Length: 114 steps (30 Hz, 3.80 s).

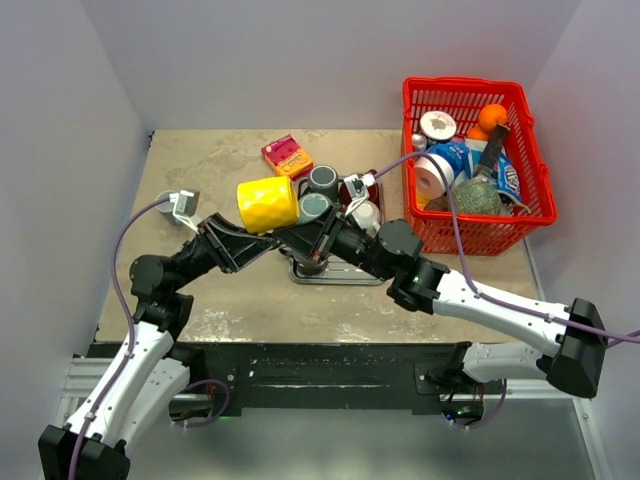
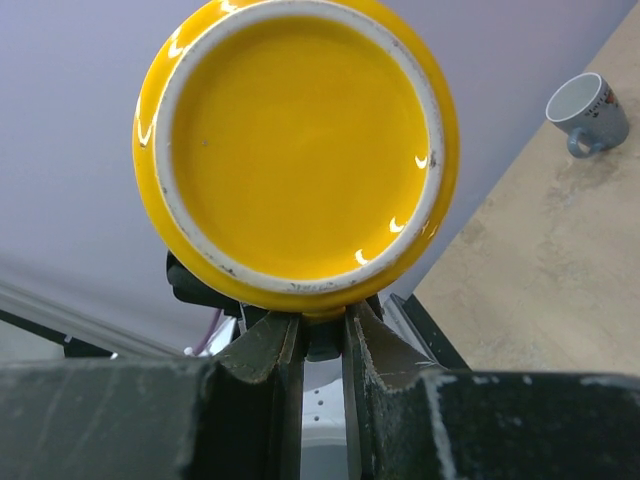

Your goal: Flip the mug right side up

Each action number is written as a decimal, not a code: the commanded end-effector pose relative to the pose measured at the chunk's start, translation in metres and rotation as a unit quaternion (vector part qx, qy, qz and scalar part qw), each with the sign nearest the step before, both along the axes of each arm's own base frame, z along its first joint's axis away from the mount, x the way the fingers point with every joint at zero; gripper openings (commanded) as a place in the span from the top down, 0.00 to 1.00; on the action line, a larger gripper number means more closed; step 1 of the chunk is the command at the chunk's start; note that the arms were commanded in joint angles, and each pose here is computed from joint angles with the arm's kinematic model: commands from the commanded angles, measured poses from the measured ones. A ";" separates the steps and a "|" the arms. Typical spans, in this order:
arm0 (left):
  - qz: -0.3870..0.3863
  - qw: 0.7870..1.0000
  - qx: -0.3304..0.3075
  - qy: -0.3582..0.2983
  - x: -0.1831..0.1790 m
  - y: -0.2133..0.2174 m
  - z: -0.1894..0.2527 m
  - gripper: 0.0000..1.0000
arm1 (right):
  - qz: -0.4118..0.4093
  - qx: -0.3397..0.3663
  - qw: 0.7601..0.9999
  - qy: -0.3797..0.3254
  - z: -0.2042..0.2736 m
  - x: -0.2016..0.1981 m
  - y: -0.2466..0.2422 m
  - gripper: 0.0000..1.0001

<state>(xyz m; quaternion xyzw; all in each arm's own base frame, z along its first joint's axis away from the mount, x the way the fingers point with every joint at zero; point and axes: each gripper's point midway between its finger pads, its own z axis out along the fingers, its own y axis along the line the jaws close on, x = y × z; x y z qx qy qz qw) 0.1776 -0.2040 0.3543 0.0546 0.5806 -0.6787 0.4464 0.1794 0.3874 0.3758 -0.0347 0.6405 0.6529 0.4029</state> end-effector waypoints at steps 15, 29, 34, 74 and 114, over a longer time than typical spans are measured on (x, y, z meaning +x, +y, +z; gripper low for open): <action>0.059 0.997 -0.034 0.021 0.020 0.010 0.003 0.67 | 0.057 0.112 0.992 -0.023 0.043 -0.028 0.004 1.00; 0.106 0.994 -0.015 0.023 0.032 0.017 -0.002 1.00 | 0.022 0.054 0.998 0.014 0.009 -0.017 0.007 0.72; 0.125 0.992 0.018 0.024 0.039 0.018 -0.001 1.00 | -0.020 0.023 0.999 0.030 -0.006 -0.005 0.000 0.29; 0.457 0.690 0.509 0.236 0.258 0.197 -0.197 1.00 | -0.272 -0.168 0.933 0.163 -0.106 0.007 -0.161 0.06; 0.410 0.670 0.555 0.274 0.290 0.208 -0.225 0.37 | -0.268 -0.217 0.921 0.179 -0.125 0.004 -0.158 0.05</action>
